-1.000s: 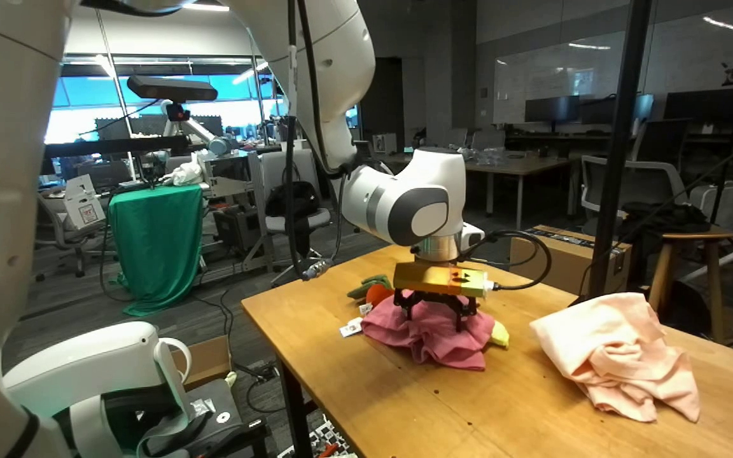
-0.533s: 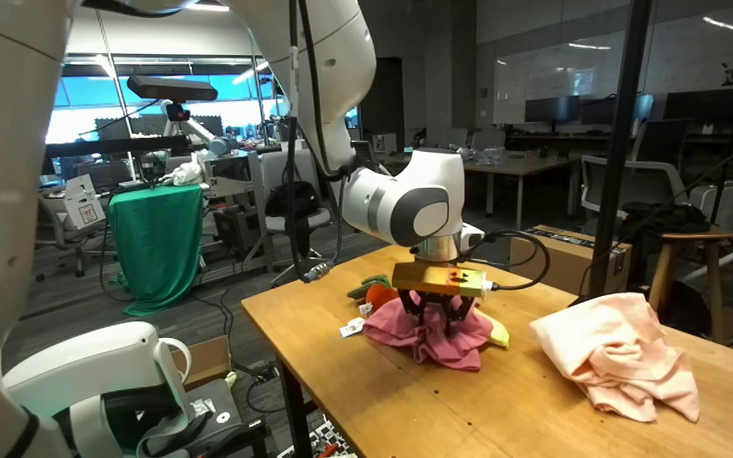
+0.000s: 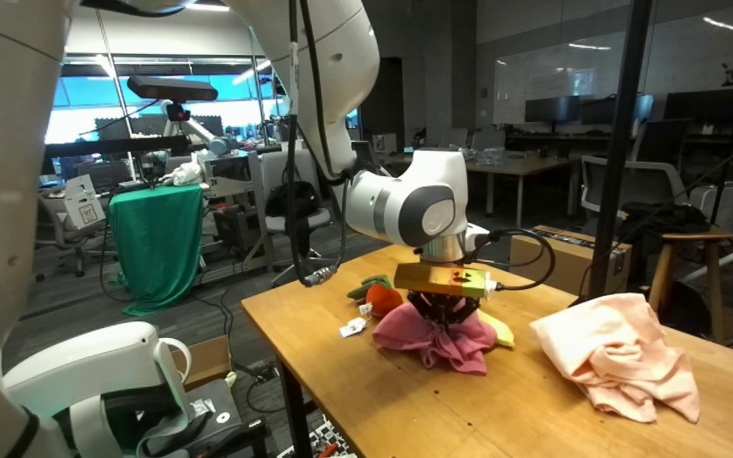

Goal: Separate the objects on the heap

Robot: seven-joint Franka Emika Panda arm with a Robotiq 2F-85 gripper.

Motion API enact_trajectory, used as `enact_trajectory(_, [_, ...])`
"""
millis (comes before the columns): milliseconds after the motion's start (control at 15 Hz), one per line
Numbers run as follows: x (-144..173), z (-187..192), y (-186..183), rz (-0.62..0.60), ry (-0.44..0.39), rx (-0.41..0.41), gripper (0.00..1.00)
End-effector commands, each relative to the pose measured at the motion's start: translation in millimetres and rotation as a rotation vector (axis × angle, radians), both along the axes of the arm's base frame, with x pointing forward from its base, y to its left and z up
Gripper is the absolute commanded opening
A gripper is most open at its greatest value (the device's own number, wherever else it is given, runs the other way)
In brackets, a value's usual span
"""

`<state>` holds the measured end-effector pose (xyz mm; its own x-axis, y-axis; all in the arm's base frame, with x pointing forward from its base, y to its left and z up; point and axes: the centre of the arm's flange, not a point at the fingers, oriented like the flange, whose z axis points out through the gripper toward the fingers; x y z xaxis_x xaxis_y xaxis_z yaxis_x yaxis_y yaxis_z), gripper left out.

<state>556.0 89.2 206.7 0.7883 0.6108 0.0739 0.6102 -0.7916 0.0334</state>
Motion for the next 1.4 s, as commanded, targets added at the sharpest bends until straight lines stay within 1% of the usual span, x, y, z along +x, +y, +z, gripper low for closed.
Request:
enact_trajectory(0, [-6.5, 16.5, -22.6, -0.092, -0.031, -0.048, 0.11])
enact_trajectory(200, [-13.1, 22.1, -43.9, -0.166, -0.022, -0.083, 0.10])
enact_trajectory(267, [-15.9, 23.5, -49.5, -0.186, -0.023, -0.091, 0.11])
enact_trajectory(333, [-19.4, 24.9, -54.2, -0.198, -0.015, -0.095, 0.09])
enact_trajectory(400, [-22.8, 26.3, -57.9, -0.206, -0.005, -0.100, 0.10])
enact_trajectory(467, [-27.1, 27.9, -61.2, -0.215, 0.013, -0.104, 0.09])
enact_trajectory(533, [-30.0, 28.0, -62.6, -0.219, 0.033, -0.102, 0.11])
enact_trajectory(800, [-47.3, 28.3, -66.0, -0.226, 0.129, -0.109, 0.10])
enact_trajectory(1000, [-57.6, 25.8, -63.8, -0.236, 0.190, -0.098, 0.11])
enact_trajectory(1133, [-60.1, 21.8, -60.9, -0.244, 0.225, -0.093, 0.11])
enact_trajectory(1267, [-60.7, 18.8, -57.2, -0.253, 0.241, -0.104, 0.10])
enact_trajectory(1333, [-59.2, 18.2, -56.0, -0.254, 0.239, -0.113, 0.25])
